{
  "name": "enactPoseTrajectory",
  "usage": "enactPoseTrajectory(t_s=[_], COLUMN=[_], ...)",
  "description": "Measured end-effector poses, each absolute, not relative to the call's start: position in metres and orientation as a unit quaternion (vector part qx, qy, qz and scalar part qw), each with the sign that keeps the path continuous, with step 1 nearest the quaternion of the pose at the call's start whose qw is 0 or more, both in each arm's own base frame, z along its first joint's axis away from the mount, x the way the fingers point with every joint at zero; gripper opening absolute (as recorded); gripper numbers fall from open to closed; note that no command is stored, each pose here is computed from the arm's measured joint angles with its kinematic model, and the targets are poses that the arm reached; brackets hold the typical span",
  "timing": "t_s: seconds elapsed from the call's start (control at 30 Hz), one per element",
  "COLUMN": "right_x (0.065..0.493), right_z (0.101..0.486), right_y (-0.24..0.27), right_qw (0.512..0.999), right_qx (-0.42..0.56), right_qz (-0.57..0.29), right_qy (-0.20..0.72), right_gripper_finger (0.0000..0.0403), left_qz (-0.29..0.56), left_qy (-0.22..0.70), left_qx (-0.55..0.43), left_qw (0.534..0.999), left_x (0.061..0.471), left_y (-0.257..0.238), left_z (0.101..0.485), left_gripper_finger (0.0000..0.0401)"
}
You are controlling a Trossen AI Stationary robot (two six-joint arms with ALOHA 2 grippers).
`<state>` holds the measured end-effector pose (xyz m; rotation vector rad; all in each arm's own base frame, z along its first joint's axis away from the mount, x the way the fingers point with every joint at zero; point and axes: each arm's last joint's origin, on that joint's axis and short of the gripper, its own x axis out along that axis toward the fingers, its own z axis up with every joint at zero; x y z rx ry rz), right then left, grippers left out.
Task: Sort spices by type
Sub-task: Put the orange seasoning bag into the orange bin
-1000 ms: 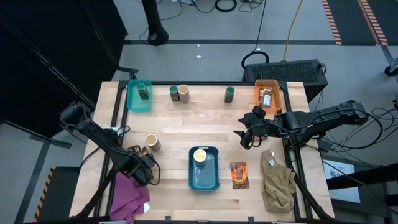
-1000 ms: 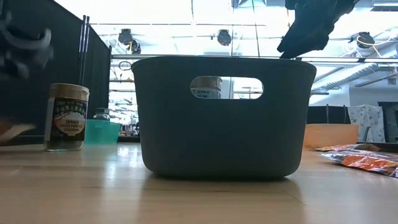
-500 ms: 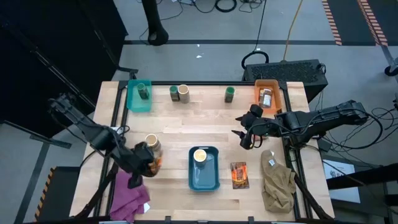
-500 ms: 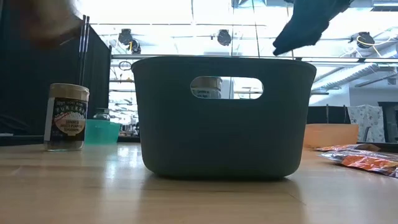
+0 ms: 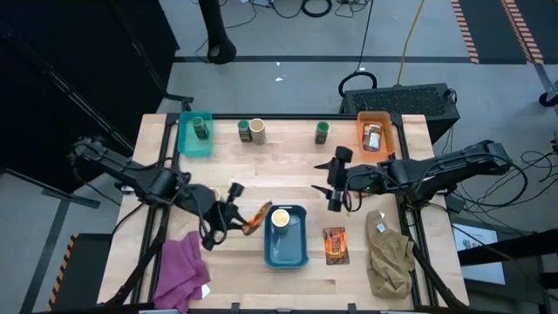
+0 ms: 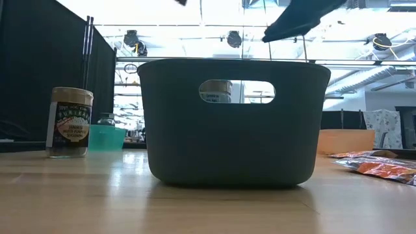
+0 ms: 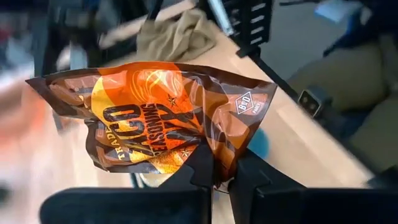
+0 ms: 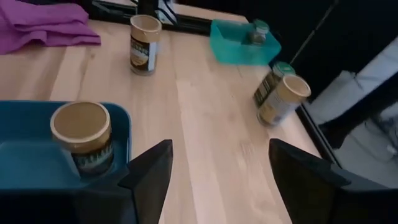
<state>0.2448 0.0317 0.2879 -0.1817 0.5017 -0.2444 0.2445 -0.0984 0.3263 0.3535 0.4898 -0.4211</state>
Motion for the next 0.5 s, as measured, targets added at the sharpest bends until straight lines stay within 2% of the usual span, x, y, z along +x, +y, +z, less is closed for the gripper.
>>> enactPoseTrajectory(t_s=[0.1, 0.27, 0.5], right_x=[0.258, 0.274, 0.275], right_z=[0.279, 0.269, 0.281], right_y=[0.034, 0.037, 0.040], right_qw=[0.955, 0.953, 0.971], right_qx=[-0.117, -0.138, -0.129], right_qz=[-0.113, -0.108, -0.061], right_qy=[0.248, 0.246, 0.193], right_gripper_finger=[0.0249, 0.0249, 0.0249], left_qz=[-0.208, -0.240, -0.256], left_qy=[0.226, 0.199, 0.188], left_qx=[0.229, 0.251, 0.292], left_qw=[0.924, 0.917, 0.902], left_x=[0.260, 0.283, 0.295], left_y=[-0.087, -0.068, -0.056], left_z=[0.317, 0.307, 0.298], left_gripper_finger=[0.0024, 0.0024, 0.0024])
